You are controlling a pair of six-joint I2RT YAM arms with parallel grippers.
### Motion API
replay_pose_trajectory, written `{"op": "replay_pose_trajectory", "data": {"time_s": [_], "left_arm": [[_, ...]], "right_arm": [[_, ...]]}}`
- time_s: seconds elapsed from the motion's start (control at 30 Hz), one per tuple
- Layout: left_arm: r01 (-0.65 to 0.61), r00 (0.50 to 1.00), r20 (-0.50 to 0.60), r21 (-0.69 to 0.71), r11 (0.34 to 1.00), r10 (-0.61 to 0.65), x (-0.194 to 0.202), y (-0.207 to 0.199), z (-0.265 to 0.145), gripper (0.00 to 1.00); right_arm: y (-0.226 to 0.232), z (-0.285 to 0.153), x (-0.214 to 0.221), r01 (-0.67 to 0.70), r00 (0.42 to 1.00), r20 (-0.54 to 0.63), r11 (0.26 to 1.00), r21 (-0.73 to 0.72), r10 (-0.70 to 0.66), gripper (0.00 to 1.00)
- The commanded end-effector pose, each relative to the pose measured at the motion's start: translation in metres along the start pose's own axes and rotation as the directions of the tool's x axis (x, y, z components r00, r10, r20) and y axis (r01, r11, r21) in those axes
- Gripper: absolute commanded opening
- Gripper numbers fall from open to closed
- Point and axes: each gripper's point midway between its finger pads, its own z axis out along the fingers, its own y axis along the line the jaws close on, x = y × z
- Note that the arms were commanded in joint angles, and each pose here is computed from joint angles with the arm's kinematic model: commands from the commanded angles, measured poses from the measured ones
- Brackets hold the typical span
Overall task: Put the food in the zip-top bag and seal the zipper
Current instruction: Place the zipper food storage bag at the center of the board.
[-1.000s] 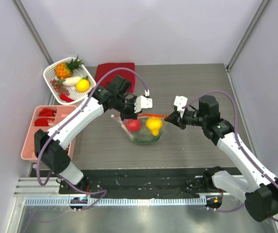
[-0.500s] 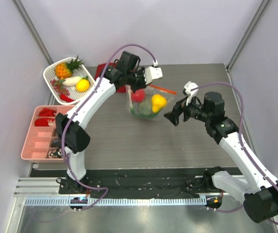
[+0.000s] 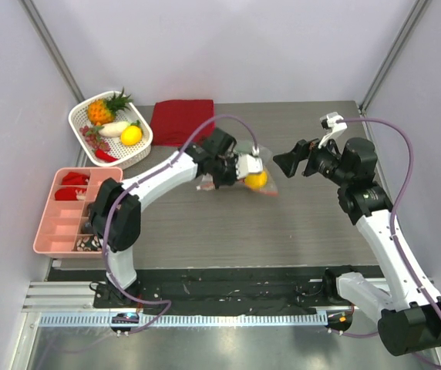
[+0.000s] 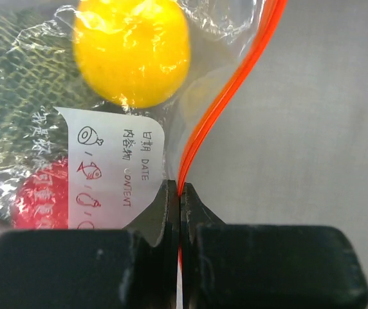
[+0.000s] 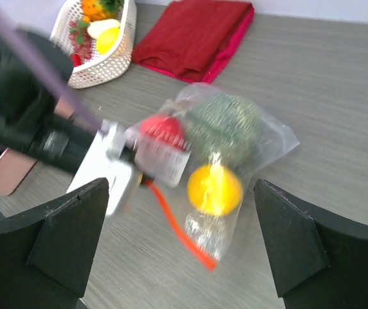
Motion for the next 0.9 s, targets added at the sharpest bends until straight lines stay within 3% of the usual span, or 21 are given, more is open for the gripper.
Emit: {"op": "replay_pose_trajectory", "data": {"time_s": [0.0,0.17,0.27,0.3,0.37,0.4,0.47,0.5,0.6,0.7,0.73,0.87], "left_arm": [[-0.006,0.995,0.099,0.014,1.000,0.004,-0.040,-0.041,-0.011,0.00],[0.148,0.985,0.076,0.085,0.985,-0.155,-0.037,-0.082,-0.006,0.04],[0.228,0.970,0.062,0.119,0.966,-0.236,-0.034,-0.097,-0.007,0.26],[0.238,0.967,0.059,0.130,0.962,-0.248,-0.033,-0.100,-0.009,0.42],[0.254,0.962,0.070,0.135,0.958,-0.265,-0.038,-0.103,-0.021,0.57],[0.268,0.957,0.084,0.125,0.955,-0.279,-0.042,-0.101,-0.028,0.69],[0.270,0.948,0.144,0.110,0.957,-0.284,-0.056,-0.094,-0.053,0.80],[0.316,0.929,0.167,0.110,0.942,-0.331,-0.061,-0.090,-0.062,0.99],[0.434,0.857,0.237,0.144,0.889,-0.457,-0.072,-0.071,-0.102,1.00],[0.582,0.743,0.291,0.163,0.797,-0.602,-0.070,-0.036,-0.152,1.00],[0.632,0.703,0.314,0.134,0.763,-0.638,-0.054,-0.015,-0.169,1.00],[0.790,0.569,0.298,0.059,0.610,-0.766,-0.003,0.009,-0.212,1.00]], "right_arm": [[-0.011,-0.007,0.013,-0.078,0.996,-0.027,0.995,0.057,0.080,1.00],[-0.025,-0.011,0.029,-0.092,0.993,-0.065,0.989,0.114,0.100,1.00],[-0.030,-0.015,0.040,-0.096,0.990,-0.088,0.986,0.135,0.109,1.00],[-0.031,-0.017,0.045,-0.100,0.989,-0.094,0.985,0.143,0.114,1.00],[-0.033,-0.020,0.047,-0.108,0.988,-0.095,0.982,0.154,0.124,1.00],[-0.034,-0.022,0.047,-0.116,0.987,-0.097,0.980,0.160,0.132,1.00],[-0.034,-0.026,0.046,-0.122,0.986,-0.090,0.978,0.169,0.138,1.00],[-0.034,-0.027,0.042,-0.123,0.987,-0.082,0.978,0.170,0.138,1.00],[-0.033,-0.030,0.035,-0.139,0.986,-0.070,0.975,0.171,0.152,1.00],[-0.038,-0.036,0.030,-0.138,0.987,-0.058,0.971,0.193,0.152,1.00],[-0.041,-0.039,0.032,-0.145,0.985,-0.063,0.967,0.210,0.161,1.00],[-0.047,-0.041,0.043,-0.178,0.973,-0.101,0.955,0.236,0.206,1.00]]}}
